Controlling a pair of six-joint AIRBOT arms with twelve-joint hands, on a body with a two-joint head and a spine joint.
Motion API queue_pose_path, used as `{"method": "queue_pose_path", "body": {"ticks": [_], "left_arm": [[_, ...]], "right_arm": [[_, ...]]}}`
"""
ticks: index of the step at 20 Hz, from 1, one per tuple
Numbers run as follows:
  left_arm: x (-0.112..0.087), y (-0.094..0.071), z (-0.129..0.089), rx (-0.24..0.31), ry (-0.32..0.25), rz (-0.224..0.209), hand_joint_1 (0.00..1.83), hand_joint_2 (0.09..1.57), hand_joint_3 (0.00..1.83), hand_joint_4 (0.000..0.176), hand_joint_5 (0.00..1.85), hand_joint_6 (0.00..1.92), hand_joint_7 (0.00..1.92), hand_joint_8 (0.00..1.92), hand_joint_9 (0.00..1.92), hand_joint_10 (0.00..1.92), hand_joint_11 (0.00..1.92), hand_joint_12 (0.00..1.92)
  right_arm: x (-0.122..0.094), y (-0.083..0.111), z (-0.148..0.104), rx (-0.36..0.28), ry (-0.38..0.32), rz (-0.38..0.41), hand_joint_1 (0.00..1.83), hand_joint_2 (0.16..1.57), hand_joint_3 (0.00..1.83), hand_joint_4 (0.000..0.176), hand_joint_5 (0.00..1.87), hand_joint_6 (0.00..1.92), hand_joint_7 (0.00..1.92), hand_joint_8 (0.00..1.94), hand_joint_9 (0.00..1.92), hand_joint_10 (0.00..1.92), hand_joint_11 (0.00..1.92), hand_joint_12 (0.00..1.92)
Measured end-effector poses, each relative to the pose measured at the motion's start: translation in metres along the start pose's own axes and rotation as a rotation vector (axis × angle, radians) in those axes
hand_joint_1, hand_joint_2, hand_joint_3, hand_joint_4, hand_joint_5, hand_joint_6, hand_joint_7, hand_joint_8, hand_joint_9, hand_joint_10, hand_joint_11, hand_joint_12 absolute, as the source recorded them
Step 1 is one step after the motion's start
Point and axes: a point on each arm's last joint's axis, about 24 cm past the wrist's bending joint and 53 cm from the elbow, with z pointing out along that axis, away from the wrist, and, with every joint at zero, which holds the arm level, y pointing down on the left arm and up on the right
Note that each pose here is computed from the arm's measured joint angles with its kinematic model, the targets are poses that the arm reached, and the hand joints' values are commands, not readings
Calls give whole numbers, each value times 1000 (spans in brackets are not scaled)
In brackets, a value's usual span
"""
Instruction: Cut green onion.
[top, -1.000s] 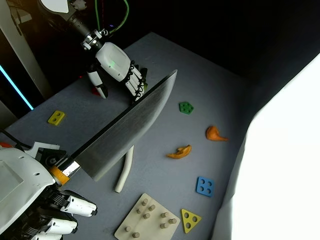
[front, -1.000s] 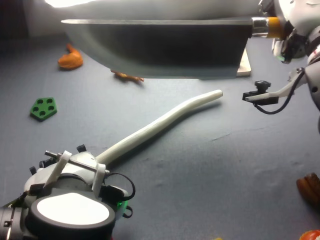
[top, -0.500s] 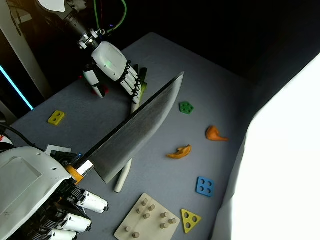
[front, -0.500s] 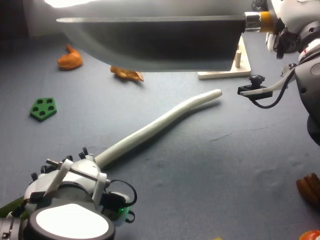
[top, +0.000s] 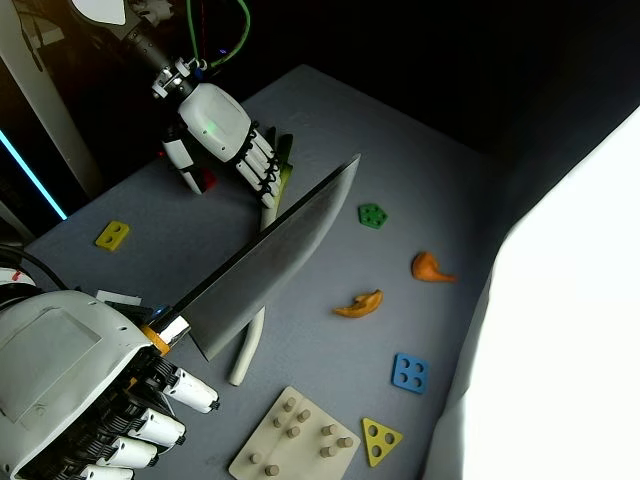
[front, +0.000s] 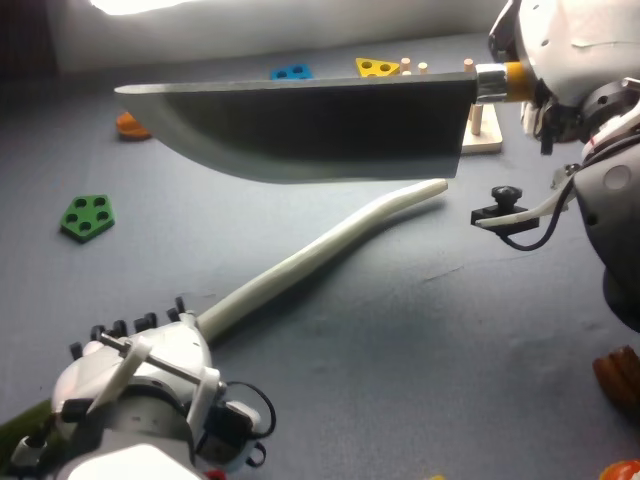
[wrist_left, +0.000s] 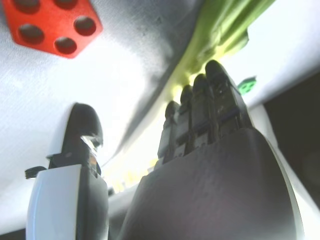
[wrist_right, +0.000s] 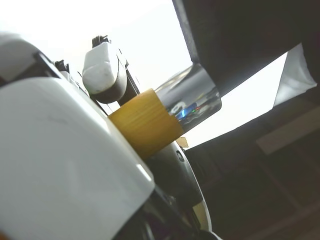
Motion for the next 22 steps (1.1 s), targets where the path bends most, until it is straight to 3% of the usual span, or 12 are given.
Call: {"method": "queue_pose_path", "body": {"ticks": [4,5,7,9,11,12,13,16,22], "left_arm": [[8,-4,-6,42,15,29,801,1229,1,38,104,8,185,1,109,0,0,481],[10,-3,-7,43,18,35,855,1204,0,36,183,28,220,8,146,11,0,553],[13,1,-9,44,23,48,804,1219,0,29,199,16,168,1,137,2,0,484],[15,4,-10,39,29,51,832,1214,0,34,203,8,127,0,113,0,0,510],[16,7,-9,39,28,56,775,1228,4,53,156,0,94,0,98,0,0,481],[16,7,-9,41,25,55,767,1236,6,52,135,0,93,0,99,1,0,497],[15,7,-9,50,20,49,870,1201,0,39,183,15,170,17,143,14,0,597],[13,7,-9,52,11,38,870,1202,0,31,163,3,230,18,158,12,0,658],[-1,-7,-6,8,7,-59,863,1208,0,33,138,4,216,2,119,1,0,450]], "right_arm": [[14,3,-5,-6,26,-16,1639,840,662,176,1323,1921,1538,1941,1612,1921,1621,1921],[15,3,-5,-6,27,-16,1638,828,669,176,1334,1921,1555,1941,1632,1921,1648,1921],[14,2,-4,-7,22,-21,1645,815,668,176,1245,1921,1552,1941,1633,1921,1653,1921],[14,-1,-2,-4,14,-27,1625,833,665,176,1246,1921,1539,1941,1617,1921,1649,1921],[16,-4,0,4,7,-37,1637,831,668,176,1246,1921,1539,1941,1618,1921,1662,1921],[18,-6,0,8,11,-49,1632,831,673,176,1248,1921,1536,1941,1615,1921,1657,1921],[21,-8,-2,12,19,-57,1641,821,675,176,1230,1921,1522,1941,1607,1921,1638,1921],[25,-11,-3,19,34,-61,1656,816,697,176,1260,1921,1523,1941,1605,1921,1623,1921],[25,-10,-3,18,32,-61,1631,806,720,176,1224,1921,1524,1941,1603,1921,1632,1921]]}}
